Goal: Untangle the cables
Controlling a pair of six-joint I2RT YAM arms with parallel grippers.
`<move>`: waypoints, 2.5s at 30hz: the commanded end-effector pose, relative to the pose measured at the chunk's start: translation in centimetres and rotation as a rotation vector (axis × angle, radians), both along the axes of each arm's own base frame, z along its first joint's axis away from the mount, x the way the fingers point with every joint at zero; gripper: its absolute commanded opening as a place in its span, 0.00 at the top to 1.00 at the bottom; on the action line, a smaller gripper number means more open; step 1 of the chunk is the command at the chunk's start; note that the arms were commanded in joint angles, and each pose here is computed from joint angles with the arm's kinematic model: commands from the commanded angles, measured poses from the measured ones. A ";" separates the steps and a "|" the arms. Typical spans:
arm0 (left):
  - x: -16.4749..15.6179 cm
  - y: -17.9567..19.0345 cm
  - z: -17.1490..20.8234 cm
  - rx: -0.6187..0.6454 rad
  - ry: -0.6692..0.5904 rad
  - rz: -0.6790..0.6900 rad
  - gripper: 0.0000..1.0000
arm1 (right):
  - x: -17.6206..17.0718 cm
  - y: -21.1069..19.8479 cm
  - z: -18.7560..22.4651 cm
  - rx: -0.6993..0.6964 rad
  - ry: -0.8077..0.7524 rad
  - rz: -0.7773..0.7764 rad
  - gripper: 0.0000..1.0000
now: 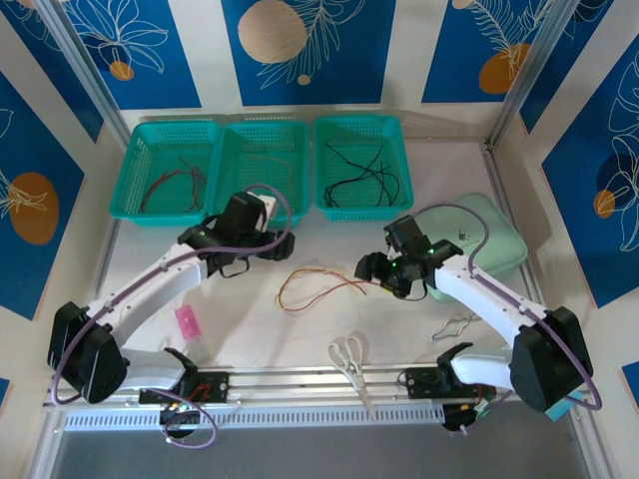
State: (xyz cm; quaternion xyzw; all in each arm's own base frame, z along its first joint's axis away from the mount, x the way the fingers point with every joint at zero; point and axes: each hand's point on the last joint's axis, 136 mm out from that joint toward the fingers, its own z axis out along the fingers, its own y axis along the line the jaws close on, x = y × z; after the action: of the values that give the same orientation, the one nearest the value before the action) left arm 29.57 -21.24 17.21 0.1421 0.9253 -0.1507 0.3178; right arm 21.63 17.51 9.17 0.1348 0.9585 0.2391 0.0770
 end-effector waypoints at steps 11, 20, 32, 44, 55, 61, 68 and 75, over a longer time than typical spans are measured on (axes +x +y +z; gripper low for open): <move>-4.2 -6.6 -3.8 0.018 0.069 -0.192 0.19 | 0.1 0.2 -3.0 0.089 0.057 -0.003 0.52; -4.8 -8.0 -4.1 -0.029 0.083 -0.193 0.22 | 0.5 2.1 -4.3 0.129 0.116 0.046 0.53; -5.2 -8.3 -4.0 -0.038 0.093 -0.201 0.23 | 0.9 4.0 -5.1 0.175 0.135 0.087 0.67; -5.5 -7.3 -2.1 -0.048 0.071 -0.184 0.22 | 1.4 4.4 -0.4 0.161 0.005 0.179 1.00; -4.4 -6.3 8.3 -0.299 -0.026 -0.149 0.19 | 1.6 3.0 9.0 0.113 -0.355 0.332 1.00; -3.9 -4.7 12.3 -0.337 -0.051 -0.150 0.20 | 2.7 2.0 11.6 0.030 -0.515 0.381 1.00; -4.3 -3.9 13.1 -0.255 -0.125 -0.227 0.20 | 4.2 1.9 15.1 0.017 -0.719 0.387 1.00; -4.6 -4.9 13.7 -0.292 -0.139 -0.284 0.24 | 5.2 1.0 20.7 0.010 -0.952 0.337 1.00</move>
State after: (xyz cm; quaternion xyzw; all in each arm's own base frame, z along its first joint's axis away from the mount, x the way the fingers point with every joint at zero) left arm 25.41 -25.92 29.53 0.2124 0.8541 -0.3043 0.3645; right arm 25.71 19.05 25.71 -0.1372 0.8608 0.2943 0.3919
